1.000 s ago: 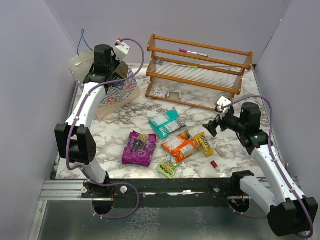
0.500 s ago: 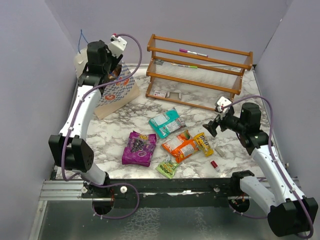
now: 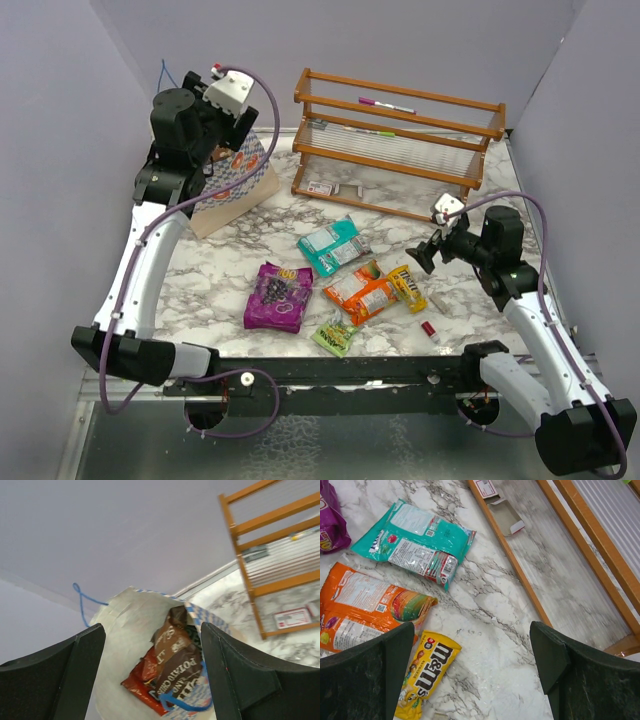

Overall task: Place the snacks into the paper bag
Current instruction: Place the snack in the paper bag, then pick up the snack from the center of the board.

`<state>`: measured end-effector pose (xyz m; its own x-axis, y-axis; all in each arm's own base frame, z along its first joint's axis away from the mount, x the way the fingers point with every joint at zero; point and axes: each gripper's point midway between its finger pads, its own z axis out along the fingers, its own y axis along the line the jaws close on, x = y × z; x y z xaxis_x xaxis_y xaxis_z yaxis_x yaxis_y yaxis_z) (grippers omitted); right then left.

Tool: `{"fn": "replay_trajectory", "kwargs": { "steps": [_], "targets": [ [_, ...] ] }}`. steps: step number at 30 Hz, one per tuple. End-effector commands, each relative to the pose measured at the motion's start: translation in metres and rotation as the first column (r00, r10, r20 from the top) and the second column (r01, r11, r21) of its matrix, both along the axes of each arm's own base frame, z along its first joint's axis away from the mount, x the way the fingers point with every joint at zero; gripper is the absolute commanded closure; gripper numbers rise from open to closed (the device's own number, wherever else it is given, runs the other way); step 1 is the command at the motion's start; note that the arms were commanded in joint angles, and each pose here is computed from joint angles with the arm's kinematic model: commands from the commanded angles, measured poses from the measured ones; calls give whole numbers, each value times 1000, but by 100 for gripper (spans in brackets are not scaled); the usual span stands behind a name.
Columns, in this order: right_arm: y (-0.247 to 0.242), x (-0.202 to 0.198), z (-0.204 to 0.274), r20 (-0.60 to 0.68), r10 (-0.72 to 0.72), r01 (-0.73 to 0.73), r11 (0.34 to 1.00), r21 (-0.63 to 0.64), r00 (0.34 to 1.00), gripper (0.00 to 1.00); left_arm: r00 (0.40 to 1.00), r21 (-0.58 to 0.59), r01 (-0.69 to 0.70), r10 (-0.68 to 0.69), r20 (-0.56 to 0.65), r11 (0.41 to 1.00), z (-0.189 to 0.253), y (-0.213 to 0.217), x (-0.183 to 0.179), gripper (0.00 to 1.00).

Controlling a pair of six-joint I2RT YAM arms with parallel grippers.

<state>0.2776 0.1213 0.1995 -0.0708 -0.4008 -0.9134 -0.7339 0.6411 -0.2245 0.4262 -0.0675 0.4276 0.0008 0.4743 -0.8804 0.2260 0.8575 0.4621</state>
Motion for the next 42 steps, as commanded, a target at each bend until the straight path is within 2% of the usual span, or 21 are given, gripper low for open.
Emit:
{"fn": "replay_trajectory", "kwargs": {
  "steps": [1,6,14,19,26,30,35,42],
  "targets": [
    [-1,-3,1,3,5,-5,1000,2,1000,1,980,-80,173,-180,-85,982,-16,-48,-32,19],
    [-7,2,6,11,-43,42,999,13,999,1,926,-91,305,-317,-204,948,-58,-91,-56,17],
    [-17,10,17,11,-119,118,992,45,993,1,825,-42,450,-433,-363,892,-131,-133,-82,15],
    [-22,13,28,2,-153,153,986,67,988,1,712,7,576,-498,-496,817,-191,-148,-107,15],
    [-20,13,32,-24,-127,128,987,97,992,1,549,-10,684,-523,-652,730,-258,-149,-132,15],
    [-22,9,24,-12,-124,125,988,92,992,1,433,-38,745,-526,-732,666,-296,-143,-155,15],
    [-19,6,20,-14,-101,102,991,90,995,1,304,-37,840,-525,-795,541,-323,-133,-178,15],
    [-20,5,15,-20,-98,99,992,81,995,1,167,-83,896,-505,-847,436,-339,-130,-186,15]
  ]
}}
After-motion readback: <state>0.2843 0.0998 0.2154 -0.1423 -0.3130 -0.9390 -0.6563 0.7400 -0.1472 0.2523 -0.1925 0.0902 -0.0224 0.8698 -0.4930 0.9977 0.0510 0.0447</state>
